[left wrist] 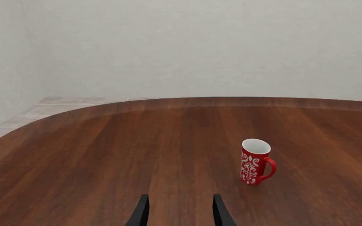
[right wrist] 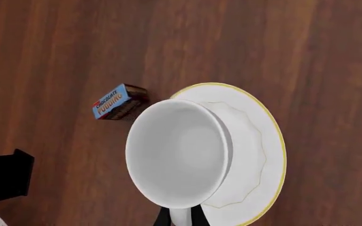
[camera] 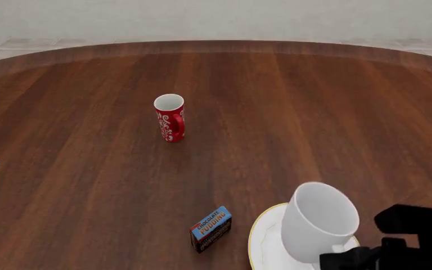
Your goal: Put the white mug on the plate.
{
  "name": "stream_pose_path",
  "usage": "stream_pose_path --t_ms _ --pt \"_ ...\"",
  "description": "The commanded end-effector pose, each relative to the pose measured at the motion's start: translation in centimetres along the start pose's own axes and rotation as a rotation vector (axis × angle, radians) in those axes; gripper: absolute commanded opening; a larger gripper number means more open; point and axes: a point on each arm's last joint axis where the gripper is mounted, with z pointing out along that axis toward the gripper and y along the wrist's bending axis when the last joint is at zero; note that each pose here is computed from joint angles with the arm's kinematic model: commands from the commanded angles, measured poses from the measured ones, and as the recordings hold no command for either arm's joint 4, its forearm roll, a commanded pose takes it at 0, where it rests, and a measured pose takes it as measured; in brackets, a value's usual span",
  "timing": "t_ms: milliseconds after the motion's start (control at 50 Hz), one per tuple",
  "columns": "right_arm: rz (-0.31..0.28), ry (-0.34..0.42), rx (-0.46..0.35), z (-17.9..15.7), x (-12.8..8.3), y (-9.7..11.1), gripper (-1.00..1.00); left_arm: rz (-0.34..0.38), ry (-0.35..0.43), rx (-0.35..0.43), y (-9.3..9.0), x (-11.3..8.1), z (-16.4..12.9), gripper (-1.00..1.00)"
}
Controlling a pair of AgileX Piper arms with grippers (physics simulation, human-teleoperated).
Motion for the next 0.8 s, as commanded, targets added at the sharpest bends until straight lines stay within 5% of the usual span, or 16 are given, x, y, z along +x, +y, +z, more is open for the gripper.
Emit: stream_pose_path --t_ms 20,320,340,800 --pt "0.017 0.005 0.006 0.41 0.25 -0.24 -1.0 0.0 0.0 0.0 0.0 0.28 0.0 1.0" --pt "0.025 0.005 0.014 0.27 0.21 -0.33 -1.0 0.0 0.0 -0.001 0.0 0.29 -0.06 1.0" --pt "0.024 0.004 0.014 0.24 0.19 -0.32 1.0 0.0 0.0 0.0 0.0 0.28 0.0 1.0" --pt "0.022 0.003 0.021 0.04 -0.01 -0.27 1.0 0.0 0.0 0.0 0.0 0.29 -0.06 1.0"
